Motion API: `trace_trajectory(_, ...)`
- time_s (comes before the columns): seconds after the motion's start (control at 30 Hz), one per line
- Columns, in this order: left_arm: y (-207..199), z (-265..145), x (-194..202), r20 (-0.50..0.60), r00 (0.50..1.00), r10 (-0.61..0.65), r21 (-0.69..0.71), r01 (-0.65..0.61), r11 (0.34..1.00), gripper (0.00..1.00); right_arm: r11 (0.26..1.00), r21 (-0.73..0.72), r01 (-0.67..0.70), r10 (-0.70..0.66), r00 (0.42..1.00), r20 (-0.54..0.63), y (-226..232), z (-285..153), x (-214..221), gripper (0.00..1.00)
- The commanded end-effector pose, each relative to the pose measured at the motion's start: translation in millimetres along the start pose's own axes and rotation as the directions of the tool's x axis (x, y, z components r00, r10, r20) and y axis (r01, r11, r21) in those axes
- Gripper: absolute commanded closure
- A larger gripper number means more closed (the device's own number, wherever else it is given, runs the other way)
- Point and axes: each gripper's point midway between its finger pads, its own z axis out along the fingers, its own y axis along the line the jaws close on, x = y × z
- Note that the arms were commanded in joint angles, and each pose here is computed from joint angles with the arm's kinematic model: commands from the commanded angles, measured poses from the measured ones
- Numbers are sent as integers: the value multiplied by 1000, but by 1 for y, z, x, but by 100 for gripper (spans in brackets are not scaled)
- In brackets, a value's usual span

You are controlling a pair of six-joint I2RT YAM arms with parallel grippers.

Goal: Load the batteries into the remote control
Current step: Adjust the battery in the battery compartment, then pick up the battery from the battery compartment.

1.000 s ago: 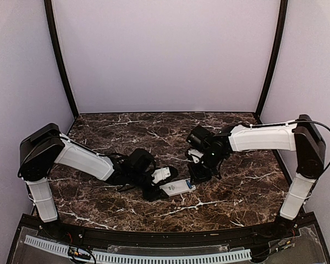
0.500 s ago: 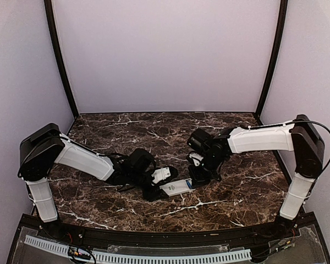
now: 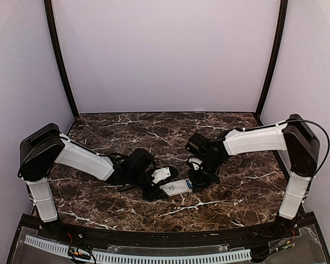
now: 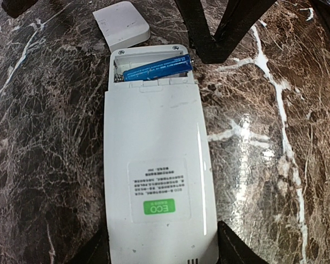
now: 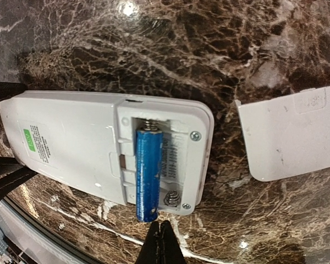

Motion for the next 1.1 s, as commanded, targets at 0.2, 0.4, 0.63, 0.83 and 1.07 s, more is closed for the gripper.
trace_trajectory(0.2, -12, 4, 26, -89, 996, -28, 53, 33, 998, 41, 1000, -20, 20, -20, 1000, -1, 9, 3, -6, 100)
trace_trajectory(0.4, -12, 4, 25, -87, 996, -27, 53, 32, 998, 41, 999, -24, 26, -26, 1000, 3, 12, 3, -10, 100)
trace_trajectory(0.63, -13, 4, 26, -88, 996, -28, 53, 33, 998, 41, 1000, -15, 25, -25, 1000, 1, 12, 5, -15, 100)
trace_trajectory(0.83, -12, 4, 25, -87, 996, -27, 53, 32, 998, 41, 1000, -5, 29, -29, 1000, 12, 11, 7, -21, 100)
trace_trajectory(1.07, -13, 4, 25, -88, 996, -29, 53, 34, 998, 41, 998, -17, 61, -61, 998, -5, 10, 0, -12, 100)
